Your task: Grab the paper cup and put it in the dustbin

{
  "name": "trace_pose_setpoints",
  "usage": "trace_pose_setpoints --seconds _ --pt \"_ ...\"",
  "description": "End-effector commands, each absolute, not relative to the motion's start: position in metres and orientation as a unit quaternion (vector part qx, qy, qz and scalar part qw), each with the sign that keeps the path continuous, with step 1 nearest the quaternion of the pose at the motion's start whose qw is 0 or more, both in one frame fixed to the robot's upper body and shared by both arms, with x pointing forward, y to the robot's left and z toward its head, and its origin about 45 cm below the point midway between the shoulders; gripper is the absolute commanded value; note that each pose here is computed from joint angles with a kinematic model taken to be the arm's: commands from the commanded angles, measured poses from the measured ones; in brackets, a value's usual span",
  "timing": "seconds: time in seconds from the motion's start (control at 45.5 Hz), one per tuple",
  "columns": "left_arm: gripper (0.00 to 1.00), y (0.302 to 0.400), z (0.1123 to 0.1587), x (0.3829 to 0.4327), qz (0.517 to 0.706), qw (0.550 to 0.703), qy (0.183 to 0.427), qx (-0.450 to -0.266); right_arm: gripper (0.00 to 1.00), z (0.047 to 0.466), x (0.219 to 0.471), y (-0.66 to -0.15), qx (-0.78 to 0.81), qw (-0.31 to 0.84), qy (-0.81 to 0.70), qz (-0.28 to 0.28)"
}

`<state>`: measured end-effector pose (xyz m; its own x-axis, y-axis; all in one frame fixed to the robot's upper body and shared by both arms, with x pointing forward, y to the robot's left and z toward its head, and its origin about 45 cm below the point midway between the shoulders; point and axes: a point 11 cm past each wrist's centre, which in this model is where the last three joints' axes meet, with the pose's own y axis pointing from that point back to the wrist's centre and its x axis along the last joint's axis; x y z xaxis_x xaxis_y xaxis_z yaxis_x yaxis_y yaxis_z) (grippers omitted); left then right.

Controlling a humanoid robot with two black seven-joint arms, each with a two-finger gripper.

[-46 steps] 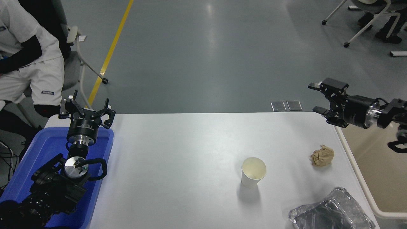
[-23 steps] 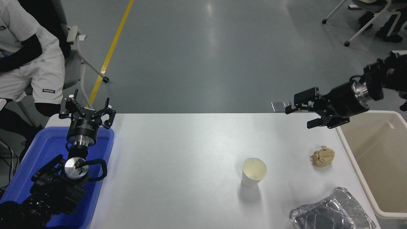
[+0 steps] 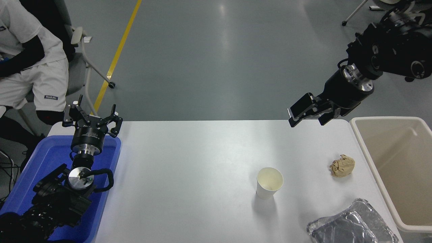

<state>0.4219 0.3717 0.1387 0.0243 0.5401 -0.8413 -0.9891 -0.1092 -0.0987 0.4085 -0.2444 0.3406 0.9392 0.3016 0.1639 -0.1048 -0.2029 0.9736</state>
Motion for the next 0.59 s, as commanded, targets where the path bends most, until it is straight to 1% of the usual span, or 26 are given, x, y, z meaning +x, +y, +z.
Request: trace_pose_setpoints --seconds 0.0,0.154,0.418,0.44,0.462,0.571 --pt "0.99 0.3718 0.1389 0.422 0.636 0.601 0.289 -0.389 1.0 0.346 0.404 -0.232 0.745 0.638 0.088 0.176" --pt "0.99 0.3721 0.1387 0.4218 0.636 0.601 0.289 -0.388 1.0 0.339 0.404 -0.225 0.747 0.634 0.097 0.175" --pt "0.99 0.3717 0.1389 0.422 0.636 0.601 0.289 -0.388 1.0 0.34 0.405 -0.222 0.749 0.631 0.095 0.179" --pt "0.99 0.3733 0.1395 0.4219 0.636 0.601 0.288 -0.388 1.0 0.339 0.405 -0.222 0.75 0.63 0.096 0.178" --pt "0.99 0.3717 0.1389 0.422 0.636 0.601 0.289 -0.388 1.0 0.337 0.405 -0.221 0.753 0.627 0.095 0.175" --pt "0.99 0.3716 0.139 0.422 0.635 0.602 0.289 -0.389 1.0 0.328 0.405 -0.219 0.777 0.607 0.075 0.153"
